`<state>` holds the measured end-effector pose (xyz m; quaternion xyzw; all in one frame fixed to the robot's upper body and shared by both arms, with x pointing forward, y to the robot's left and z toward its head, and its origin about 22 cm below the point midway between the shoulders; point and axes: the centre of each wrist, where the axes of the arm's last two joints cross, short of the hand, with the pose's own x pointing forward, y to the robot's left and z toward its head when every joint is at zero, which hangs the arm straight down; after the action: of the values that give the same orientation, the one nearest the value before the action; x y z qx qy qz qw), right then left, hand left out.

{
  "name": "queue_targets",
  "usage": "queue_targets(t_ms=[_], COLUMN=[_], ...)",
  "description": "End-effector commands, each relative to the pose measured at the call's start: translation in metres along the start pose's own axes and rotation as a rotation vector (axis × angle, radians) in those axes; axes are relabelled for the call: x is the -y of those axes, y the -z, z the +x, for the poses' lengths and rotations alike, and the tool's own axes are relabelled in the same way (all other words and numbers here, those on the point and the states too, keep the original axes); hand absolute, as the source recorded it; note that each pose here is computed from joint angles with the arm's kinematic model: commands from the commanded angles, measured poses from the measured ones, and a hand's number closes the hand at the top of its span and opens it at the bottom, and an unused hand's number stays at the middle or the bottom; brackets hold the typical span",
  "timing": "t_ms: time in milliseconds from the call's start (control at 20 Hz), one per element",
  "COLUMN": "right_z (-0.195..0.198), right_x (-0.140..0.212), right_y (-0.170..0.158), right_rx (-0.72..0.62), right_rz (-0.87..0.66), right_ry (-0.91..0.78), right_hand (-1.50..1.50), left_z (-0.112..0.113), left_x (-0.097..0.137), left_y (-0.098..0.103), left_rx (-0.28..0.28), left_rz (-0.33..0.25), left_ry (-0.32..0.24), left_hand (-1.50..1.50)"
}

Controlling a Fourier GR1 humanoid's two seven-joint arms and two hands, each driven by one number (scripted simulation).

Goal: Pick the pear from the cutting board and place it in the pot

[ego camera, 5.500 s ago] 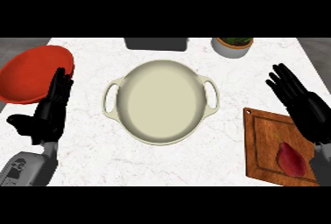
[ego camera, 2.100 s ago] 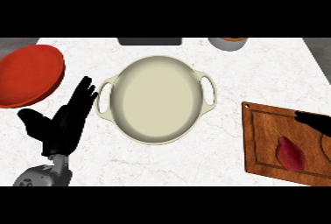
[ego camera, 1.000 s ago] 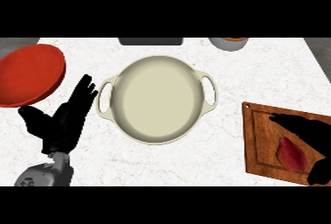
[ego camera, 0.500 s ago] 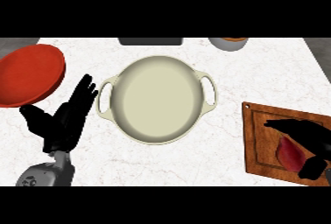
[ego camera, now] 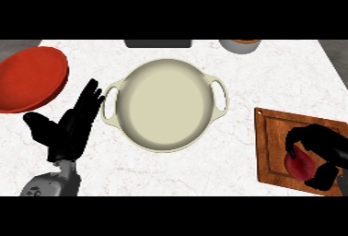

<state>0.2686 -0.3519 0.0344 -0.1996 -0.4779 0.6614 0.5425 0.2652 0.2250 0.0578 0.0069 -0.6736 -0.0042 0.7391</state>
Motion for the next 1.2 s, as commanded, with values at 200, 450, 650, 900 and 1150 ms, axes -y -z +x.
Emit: queue_targets(t_ms=[200,450,650,900,1150], right_z=[0.063,0.114,0.156,0.233,0.295], right_x=[-0.026,-0.044,-0.011,0.017,0.036], right_y=[0.030,0.041,0.031,0.000,-0.046], right_rx=[-0.253,-0.534,-0.682,-0.672,-0.595], right_rz=[-0.112,-0.260,-0.480,-0.667,-0.837], right_ry=[0.172,0.321,0.257,0.261,0.242], right_hand=[1.50,1.50,1.50,1.50,1.50], left_z=[-0.010,-0.005,-0.006,-0.004,-0.012], left_x=[-0.014,-0.017,-0.010,-0.010,-0.012], left_y=[0.000,-0.006,-0.006,-0.004,-0.011], left_rx=[-0.021,-0.031,-0.037,-0.030,-0.016], left_rz=[0.038,0.054,0.035,0.021,0.007], left_ry=[0.007,0.005,-0.006,0.003,-0.004], left_hand=[0.00,0.00,0.00,0.00,0.00])
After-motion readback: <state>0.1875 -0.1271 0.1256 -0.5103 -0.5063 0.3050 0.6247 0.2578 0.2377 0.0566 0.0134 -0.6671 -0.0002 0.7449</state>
